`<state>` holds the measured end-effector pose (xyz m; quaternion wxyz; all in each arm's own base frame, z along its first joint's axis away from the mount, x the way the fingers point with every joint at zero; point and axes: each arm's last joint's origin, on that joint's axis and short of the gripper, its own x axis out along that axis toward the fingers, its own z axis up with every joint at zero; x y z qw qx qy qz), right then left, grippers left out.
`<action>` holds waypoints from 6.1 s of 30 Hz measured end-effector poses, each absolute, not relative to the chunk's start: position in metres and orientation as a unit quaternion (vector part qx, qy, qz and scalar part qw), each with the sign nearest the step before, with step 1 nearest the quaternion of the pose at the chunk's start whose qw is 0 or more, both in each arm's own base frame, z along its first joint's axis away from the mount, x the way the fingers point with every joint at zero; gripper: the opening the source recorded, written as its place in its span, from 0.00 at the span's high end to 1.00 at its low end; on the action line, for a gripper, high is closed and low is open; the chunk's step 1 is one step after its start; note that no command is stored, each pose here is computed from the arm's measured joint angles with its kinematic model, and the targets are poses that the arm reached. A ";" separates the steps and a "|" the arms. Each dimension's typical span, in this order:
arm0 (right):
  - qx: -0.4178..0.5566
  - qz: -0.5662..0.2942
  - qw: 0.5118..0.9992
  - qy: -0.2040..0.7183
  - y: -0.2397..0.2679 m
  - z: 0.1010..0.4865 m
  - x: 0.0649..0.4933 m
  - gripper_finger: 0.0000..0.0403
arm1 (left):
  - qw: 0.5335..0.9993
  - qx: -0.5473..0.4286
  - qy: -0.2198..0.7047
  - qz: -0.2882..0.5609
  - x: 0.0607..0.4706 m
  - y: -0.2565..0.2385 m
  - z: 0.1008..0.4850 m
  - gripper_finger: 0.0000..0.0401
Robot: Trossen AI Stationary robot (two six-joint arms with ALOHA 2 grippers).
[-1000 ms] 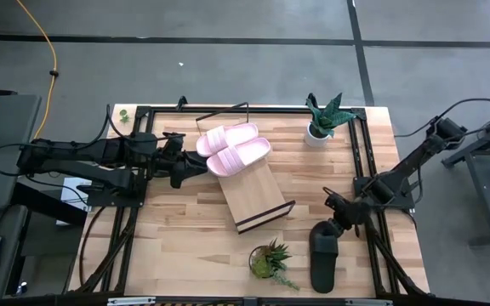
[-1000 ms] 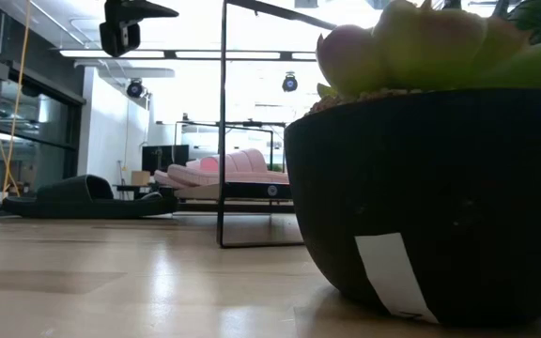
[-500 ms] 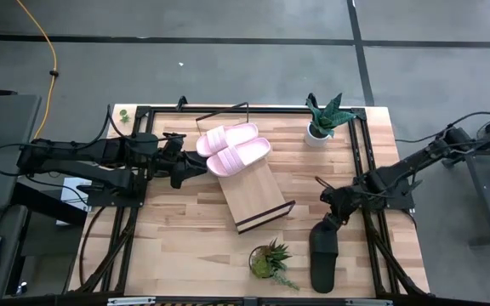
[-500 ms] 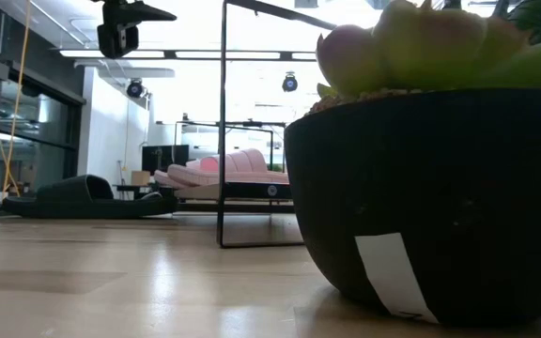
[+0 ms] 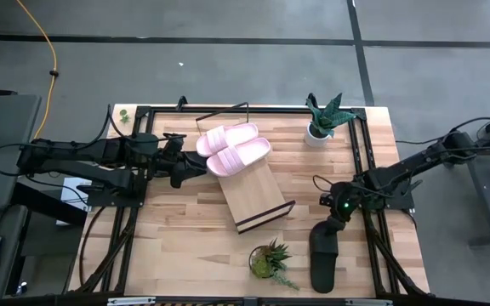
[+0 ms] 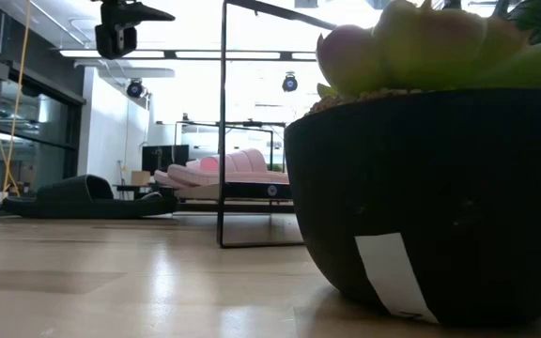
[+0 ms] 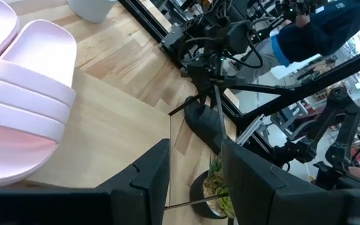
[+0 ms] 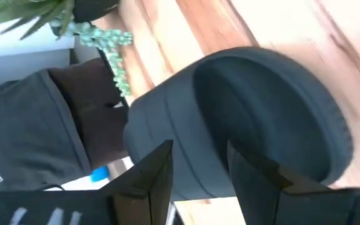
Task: Pick and place slides into the shelf
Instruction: Put the right black slides on the shelf
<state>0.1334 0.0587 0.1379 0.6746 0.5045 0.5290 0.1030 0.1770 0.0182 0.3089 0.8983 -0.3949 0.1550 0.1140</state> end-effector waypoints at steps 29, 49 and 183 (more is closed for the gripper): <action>0.454 0.183 0.684 0.541 0.061 0.122 0.151 0.65 | 0.882 -0.423 0.164 0.125 0.176 0.018 0.306 0.67; 0.445 0.237 0.673 0.542 0.065 0.119 0.157 0.98 | 0.881 -0.422 0.171 0.128 0.175 0.018 0.305 0.67; 0.607 -0.178 0.747 0.205 -0.044 0.191 0.285 1.00 | 0.890 -0.383 0.227 0.100 0.172 0.016 0.298 0.67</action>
